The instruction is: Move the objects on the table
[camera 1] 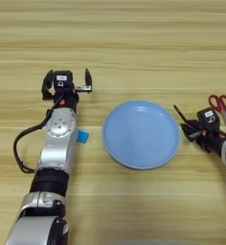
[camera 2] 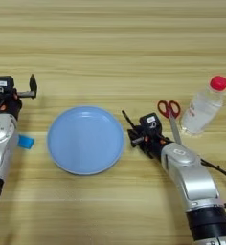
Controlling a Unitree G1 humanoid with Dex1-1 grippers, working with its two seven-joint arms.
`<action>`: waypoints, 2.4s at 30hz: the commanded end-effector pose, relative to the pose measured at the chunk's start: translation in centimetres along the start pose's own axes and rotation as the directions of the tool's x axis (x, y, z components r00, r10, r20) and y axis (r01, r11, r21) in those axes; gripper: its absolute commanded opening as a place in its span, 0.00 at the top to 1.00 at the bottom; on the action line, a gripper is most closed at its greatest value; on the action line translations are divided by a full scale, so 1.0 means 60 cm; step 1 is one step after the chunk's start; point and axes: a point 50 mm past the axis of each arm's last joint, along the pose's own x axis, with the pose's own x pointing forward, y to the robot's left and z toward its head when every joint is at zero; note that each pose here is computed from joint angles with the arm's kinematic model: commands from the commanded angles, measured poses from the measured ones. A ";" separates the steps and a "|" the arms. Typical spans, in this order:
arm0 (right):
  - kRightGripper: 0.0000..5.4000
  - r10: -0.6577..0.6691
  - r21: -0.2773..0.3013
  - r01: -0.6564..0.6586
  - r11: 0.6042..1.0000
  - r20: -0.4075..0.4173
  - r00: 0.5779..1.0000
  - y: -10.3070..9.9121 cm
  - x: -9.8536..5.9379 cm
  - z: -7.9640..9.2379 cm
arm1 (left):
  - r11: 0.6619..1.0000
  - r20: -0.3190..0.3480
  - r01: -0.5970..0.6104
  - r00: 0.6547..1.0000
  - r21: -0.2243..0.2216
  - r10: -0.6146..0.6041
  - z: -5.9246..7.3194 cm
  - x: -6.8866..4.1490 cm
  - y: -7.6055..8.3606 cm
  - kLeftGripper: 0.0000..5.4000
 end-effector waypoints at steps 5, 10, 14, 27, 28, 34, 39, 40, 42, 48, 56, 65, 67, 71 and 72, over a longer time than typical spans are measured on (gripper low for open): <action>0.94 -0.020 0.048 0.027 0.998 -0.148 0.989 0.005 -0.004 -0.053 | 1.000 -0.012 0.000 1.000 -0.005 0.000 -0.001 -0.002 0.001 0.00; 0.94 -0.023 0.048 0.031 0.998 -0.149 0.989 0.006 -0.004 -0.054 | 1.000 -0.012 0.000 1.000 -0.005 0.000 0.000 -0.001 0.001 0.00; 0.94 -0.029 0.046 0.036 0.998 -0.145 0.989 0.006 -0.003 -0.053 | 1.000 -0.012 0.000 1.000 -0.005 0.000 0.000 -0.001 0.001 0.00; 0.94 -0.045 0.038 0.044 0.998 0.027 0.999 0.016 -0.015 0.010 | 1.000 -0.013 -0.001 1.000 -0.003 0.001 -0.001 -0.001 0.002 0.00; 0.94 -0.045 0.039 0.043 0.998 0.040 0.998 0.017 -0.016 0.015 | 1.000 -0.013 -0.001 1.000 -0.003 0.001 -0.001 -0.001 0.002 0.00; 0.94 -0.051 0.039 0.047 0.998 0.111 0.992 0.019 -0.027 0.047 | 1.000 -0.014 -0.001 1.000 -0.003 0.000 0.000 -0.001 0.001 0.00; 0.94 -0.053 0.033 0.048 0.998 0.165 0.985 0.022 -0.035 0.070 | 1.000 -0.013 0.000 1.000 -0.003 0.000 0.000 -0.001 0.001 0.00; 0.94 -0.048 0.032 0.043 0.999 0.176 0.983 0.024 -0.036 0.075 | 1.000 -0.013 0.000 1.000 -0.003 0.000 0.000 -0.001 0.001 0.00; 0.94 -0.028 0.023 0.024 0.999 0.199 0.980 0.034 -0.039 0.085 | 1.000 -0.013 -0.001 1.000 -0.003 0.001 0.000 -0.001 0.001 0.00; 0.94 0.051 0.009 -0.054 0.998 0.199 0.979 0.069 -0.037 0.089 | 1.000 -0.011 -0.003 1.000 -0.003 0.003 0.000 -0.002 0.000 0.00; 0.94 0.170 -0.011 -0.172 0.985 0.193 0.966 0.121 -0.020 0.093 | 1.000 -0.010 -0.005 1.000 -0.003 0.005 0.000 -0.003 0.000 0.00; 0.94 0.247 -0.026 -0.245 0.969 0.130 0.960 0.156 0.000 0.073 | 1.000 -0.017 -0.005 1.000 0.002 0.005 -0.003 -0.003 -0.001 0.00; 0.94 0.253 -0.025 -0.251 0.968 0.116 0.961 0.159 0.004 0.068 | 1.000 -0.018 -0.006 1.000 0.003 0.006 -0.003 -0.003 -0.001 0.00; 0.94 0.259 -0.019 -0.258 0.966 0.090 0.962 0.162 0.010 0.057 | 1.000 -0.018 -0.008 1.000 0.002 0.008 -0.003 -0.003 0.000 0.00; 0.94 0.262 -0.019 -0.262 0.965 0.085 0.961 0.163 0.011 0.055 | 1.000 -0.016 -0.008 1.000 0.002 0.008 -0.002 -0.003 0.000 0.00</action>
